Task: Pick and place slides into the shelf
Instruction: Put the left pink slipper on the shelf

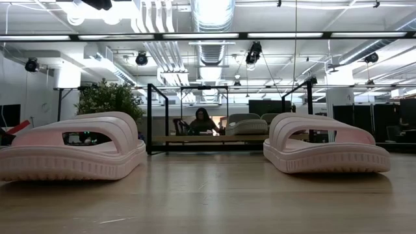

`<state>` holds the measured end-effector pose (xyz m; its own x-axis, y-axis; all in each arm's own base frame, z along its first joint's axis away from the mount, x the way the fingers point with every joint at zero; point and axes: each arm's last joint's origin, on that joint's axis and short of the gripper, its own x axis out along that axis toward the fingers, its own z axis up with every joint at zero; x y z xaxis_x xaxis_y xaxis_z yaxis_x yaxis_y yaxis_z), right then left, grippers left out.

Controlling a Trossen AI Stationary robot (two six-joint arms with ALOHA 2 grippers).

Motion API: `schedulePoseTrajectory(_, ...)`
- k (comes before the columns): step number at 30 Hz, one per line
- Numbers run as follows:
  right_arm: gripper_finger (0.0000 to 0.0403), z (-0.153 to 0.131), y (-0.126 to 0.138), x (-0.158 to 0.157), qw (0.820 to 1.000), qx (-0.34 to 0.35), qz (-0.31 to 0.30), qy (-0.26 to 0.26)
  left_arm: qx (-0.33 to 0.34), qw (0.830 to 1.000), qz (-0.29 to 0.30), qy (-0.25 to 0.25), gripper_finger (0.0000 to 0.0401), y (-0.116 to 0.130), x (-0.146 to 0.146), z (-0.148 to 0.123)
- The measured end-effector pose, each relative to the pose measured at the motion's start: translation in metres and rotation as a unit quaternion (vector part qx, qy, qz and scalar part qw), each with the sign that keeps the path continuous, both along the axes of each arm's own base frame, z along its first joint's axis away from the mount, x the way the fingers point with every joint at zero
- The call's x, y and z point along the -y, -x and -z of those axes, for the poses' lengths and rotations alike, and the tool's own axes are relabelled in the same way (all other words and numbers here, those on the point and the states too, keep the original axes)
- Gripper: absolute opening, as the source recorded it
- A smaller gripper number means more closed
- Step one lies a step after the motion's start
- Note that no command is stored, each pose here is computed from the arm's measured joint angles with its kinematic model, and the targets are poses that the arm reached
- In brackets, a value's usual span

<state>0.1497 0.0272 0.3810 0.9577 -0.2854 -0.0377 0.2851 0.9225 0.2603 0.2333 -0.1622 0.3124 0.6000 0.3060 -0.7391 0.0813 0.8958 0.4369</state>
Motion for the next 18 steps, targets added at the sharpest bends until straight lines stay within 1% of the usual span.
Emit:
schedulePoseTrajectory(2,0.0013,0.000,0.000,0.000,1.000,0.000,0.000,0.000,-0.017,1.000,0.005,-0.007,0.0054,0.000,0.004,-0.005)
schedulePoseTrajectory(3,0.0013,0.000,0.000,0.000,1.000,0.001,0.000,0.000,-0.021,1.000,0.005,0.002,0.0053,-0.001,0.006,-0.007)
schedulePoseTrajectory(6,0.0013,0.000,0.000,0.000,1.000,0.000,0.000,0.000,-0.042,0.998,0.012,0.051,0.0059,-0.004,0.012,-0.010)
schedulePoseTrajectory(8,0.0013,0.000,0.000,0.000,1.000,0.001,0.000,0.000,-0.063,0.994,0.021,0.082,0.0070,-0.005,0.015,-0.009)
schedulePoseTrajectory(11,0.0013,0.000,0.000,0.000,1.000,-0.001,0.000,0.000,-0.083,0.991,0.029,0.101,0.0100,-0.005,0.019,-0.007)
schedulePoseTrajectory(13,0.0013,0.001,0.000,0.000,1.000,-0.007,0.000,0.002,-0.081,0.991,0.021,0.107,0.0127,-0.006,0.020,-0.006)
schedulePoseTrajectory(16,0.0013,0.004,0.000,0.000,1.000,-0.019,0.000,0.006,-0.086,0.990,0.000,0.115,0.0162,-0.010,0.023,0.001)
schedulePoseTrajectory(18,0.0013,0.005,0.000,0.000,1.000,-0.026,0.000,0.008,-0.089,0.988,-0.030,0.123,0.0174,-0.015,0.027,0.009)
